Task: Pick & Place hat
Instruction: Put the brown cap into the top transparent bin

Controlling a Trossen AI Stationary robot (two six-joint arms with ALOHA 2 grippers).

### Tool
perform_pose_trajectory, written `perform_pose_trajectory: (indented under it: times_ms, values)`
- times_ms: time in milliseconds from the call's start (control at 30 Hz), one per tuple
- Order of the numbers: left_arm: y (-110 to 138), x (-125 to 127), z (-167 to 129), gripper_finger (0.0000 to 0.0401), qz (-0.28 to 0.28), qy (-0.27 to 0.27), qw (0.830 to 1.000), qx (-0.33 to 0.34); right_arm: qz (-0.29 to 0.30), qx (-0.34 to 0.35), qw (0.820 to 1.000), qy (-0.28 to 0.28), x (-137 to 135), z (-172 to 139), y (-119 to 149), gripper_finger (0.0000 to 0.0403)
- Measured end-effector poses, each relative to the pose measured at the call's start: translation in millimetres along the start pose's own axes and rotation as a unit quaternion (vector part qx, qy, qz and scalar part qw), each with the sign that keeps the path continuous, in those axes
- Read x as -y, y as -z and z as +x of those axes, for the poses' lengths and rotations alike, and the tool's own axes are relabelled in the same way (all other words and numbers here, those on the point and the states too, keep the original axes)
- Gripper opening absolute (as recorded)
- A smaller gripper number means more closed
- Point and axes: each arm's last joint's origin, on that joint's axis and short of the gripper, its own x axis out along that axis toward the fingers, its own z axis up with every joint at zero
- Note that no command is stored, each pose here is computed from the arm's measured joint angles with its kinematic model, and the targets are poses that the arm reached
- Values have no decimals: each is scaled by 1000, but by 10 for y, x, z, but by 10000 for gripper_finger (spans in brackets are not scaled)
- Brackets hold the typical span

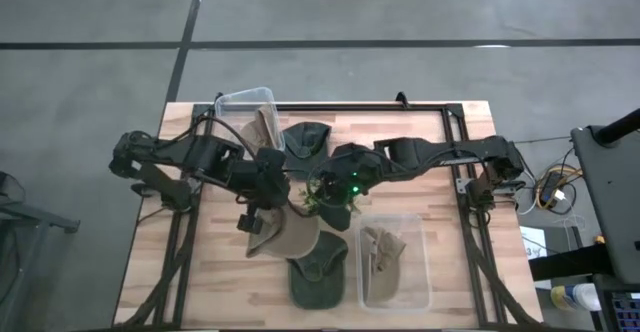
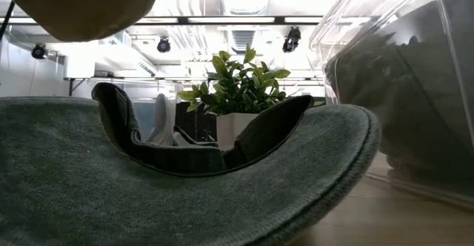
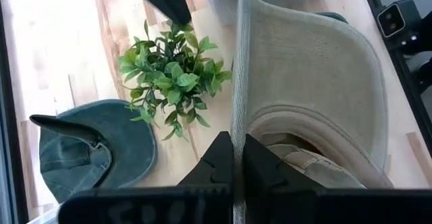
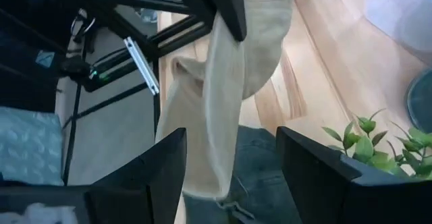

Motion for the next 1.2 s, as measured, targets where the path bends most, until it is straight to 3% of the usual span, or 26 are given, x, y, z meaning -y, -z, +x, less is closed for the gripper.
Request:
perform_pose_trajectory:
  times_ms: [400,533,700,900,1200]
  values:
    - [-21,-1,19,7,-11,6,1000,10,14,18,1000,-14,3,157,75,209]
    - [-19,3,28,7,-12,11,1000,9,21,17,1000,-16,-8,163,85,159]
    - [-29,6,37,7,-16,15,1000,12,20,11,999,-25,-13,163,89,36]
    - [-31,7,38,8,-39,17,999,12,22,10,999,-24,-12,161,91,14]
    - [-45,-68,20,105,-116,-2,993,22,28,8,999,-22,-1,160,90,11]
